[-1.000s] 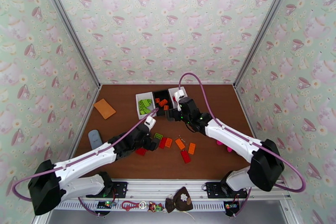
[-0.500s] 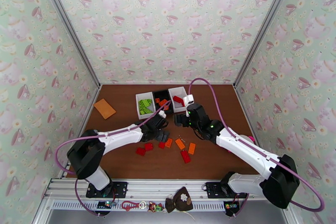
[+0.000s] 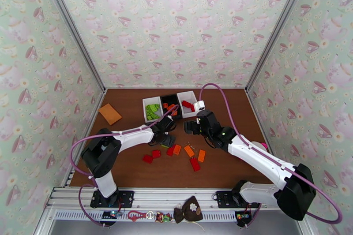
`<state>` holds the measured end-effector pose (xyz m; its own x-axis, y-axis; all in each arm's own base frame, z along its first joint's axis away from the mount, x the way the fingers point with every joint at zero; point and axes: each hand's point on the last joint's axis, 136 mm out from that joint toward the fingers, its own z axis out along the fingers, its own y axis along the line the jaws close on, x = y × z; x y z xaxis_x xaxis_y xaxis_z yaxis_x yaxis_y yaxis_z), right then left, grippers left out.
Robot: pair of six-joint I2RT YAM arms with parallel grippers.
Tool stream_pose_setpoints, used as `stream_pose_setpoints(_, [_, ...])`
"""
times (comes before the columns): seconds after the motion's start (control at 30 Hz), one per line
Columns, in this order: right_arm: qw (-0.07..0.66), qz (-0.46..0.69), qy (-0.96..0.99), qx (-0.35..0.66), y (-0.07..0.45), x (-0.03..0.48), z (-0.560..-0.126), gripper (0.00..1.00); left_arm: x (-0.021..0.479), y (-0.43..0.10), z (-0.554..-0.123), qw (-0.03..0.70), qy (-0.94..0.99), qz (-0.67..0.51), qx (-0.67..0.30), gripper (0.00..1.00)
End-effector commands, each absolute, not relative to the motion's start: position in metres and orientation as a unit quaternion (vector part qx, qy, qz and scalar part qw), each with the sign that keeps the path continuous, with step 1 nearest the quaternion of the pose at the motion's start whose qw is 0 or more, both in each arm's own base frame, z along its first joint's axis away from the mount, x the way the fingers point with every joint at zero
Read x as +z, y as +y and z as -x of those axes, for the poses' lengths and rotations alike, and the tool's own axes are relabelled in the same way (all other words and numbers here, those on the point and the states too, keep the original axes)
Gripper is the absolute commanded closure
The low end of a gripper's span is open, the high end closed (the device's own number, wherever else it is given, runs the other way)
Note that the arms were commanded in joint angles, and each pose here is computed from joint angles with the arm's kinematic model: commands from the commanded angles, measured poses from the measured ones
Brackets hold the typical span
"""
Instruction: Sort the legos into containers by color
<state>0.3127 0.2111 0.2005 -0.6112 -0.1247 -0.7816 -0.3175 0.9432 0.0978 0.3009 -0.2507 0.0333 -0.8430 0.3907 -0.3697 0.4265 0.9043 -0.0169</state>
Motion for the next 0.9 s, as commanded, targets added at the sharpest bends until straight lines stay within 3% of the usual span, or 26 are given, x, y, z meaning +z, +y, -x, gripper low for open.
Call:
stream_pose_setpoints(0.0, [0.423, 0.114, 0.892, 0.111, 0.207, 0.202, -0.311, 0.11, 0.018, -0.247, -0.282, 0.139, 0.961, -0.233, -0.055, 0.18])
stream_pose_setpoints(0.17, [0.422, 0.114, 0.892, 0.113, 0.208, 0.203, -0.311, 0.11, 0.013, -0.248, -0.279, 0.129, 0.963, -0.230, -0.058, 0.19])
stream_pose_setpoints(0.53, [0.426, 0.114, 0.889, 0.123, 0.212, 0.212, -0.313, 0.11, 0.009, -0.241, -0.282, 0.124, 0.969, -0.207, -0.052, 0.43])
stream_pose_setpoints(0.63, [0.427, 0.114, 0.888, 0.128, 0.212, 0.211, -0.311, 0.11, 0.019, -0.239, -0.286, 0.142, 0.968, -0.198, -0.059, 0.50])
stream_pose_setpoints(0.87, [0.425, 0.120, 0.885, 0.151, 0.221, 0.213, -0.308, 0.11, 0.068, -0.233, -0.306, 0.221, 0.959, -0.165, -0.067, 0.54])
